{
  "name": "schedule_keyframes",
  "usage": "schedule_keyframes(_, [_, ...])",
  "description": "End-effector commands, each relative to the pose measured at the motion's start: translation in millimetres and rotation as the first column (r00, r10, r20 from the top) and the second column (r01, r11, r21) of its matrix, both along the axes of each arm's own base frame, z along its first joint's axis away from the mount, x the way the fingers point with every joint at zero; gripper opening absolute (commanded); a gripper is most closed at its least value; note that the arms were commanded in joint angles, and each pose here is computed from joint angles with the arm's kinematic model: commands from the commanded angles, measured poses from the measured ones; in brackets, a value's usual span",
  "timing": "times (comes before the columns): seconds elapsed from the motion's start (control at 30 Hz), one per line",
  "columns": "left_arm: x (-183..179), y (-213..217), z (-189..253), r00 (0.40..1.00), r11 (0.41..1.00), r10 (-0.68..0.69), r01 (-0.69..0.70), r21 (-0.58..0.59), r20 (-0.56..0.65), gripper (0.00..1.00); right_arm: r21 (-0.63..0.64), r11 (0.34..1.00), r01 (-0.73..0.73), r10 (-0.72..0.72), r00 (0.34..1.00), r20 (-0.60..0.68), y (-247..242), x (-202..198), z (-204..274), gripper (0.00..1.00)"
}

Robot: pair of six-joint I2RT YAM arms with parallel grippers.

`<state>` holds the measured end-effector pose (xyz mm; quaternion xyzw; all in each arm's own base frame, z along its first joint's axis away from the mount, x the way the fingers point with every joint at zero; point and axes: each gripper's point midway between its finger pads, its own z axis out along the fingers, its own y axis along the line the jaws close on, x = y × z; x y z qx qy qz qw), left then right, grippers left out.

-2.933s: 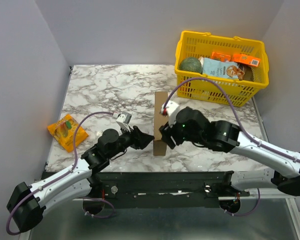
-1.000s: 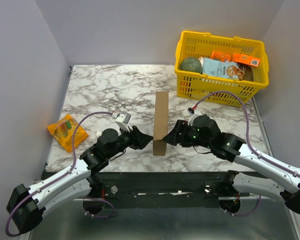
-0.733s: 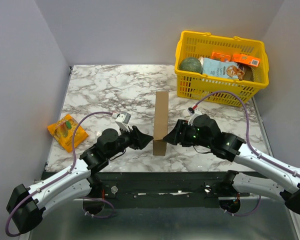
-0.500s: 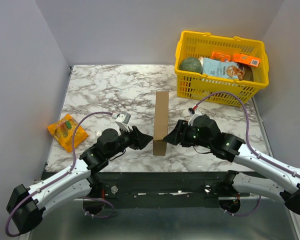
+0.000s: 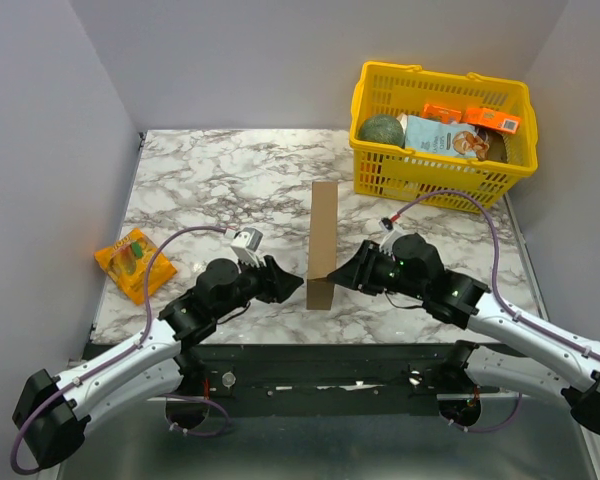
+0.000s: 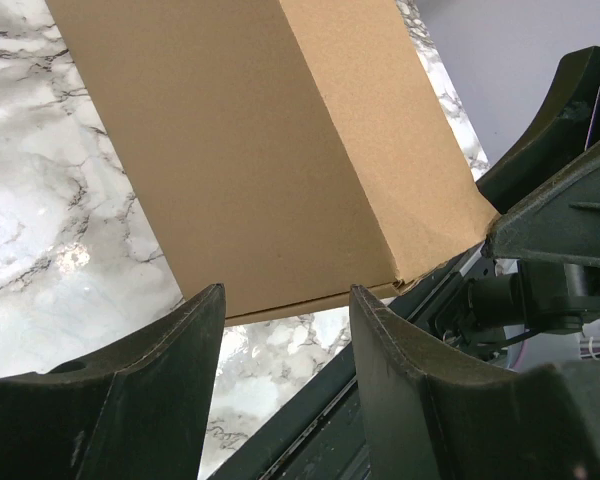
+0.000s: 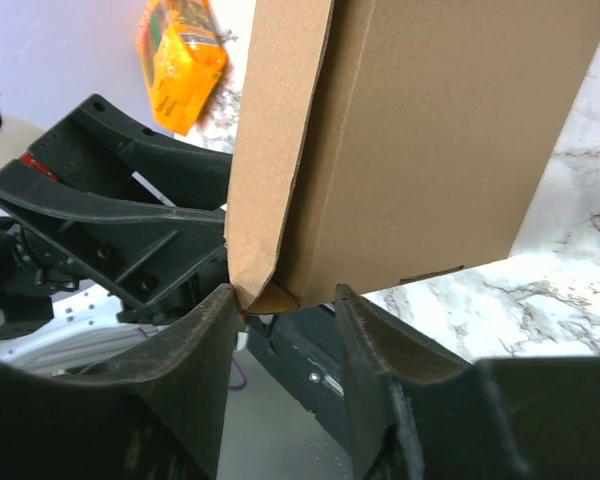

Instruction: Fold the paper box

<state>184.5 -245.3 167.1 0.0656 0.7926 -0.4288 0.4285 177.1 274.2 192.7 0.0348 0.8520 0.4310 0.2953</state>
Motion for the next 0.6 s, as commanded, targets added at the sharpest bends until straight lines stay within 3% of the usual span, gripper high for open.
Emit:
schedule_keyframes(0.0, [2, 4, 11, 0.999, 1.000, 0.018, -0.018, -0.018, 0.027, 0.61, -0.122, 0.992, 0.020, -0.038, 0.988, -0.147, -22, -15, -60, 0.47])
schedule_keyframes(0.2, [1, -1, 38, 0.998, 0.997, 0.002, 0.004, -0.079, 0.068, 0.62, -0.115, 0.993, 0.019, -0.041, 0.981, -0.192, -23, -19, -75, 0.41])
schedule_keyframes(0.37, [4, -13, 48, 0.997, 0.991, -0.020, 0.030, -0.128, 0.076, 0.78, -0.129, 0.991, 0.027, -0.055, 0.973, -0.222, -28, -23, -87, 0.39])
schedule_keyframes(0.57, [10, -29, 43, 0.997, 0.987, -0.053, 0.061, -0.148, 0.062, 0.83, -0.142, 0.989, 0.040, -0.073, 0.968, -0.241, -34, -26, -97, 0.39])
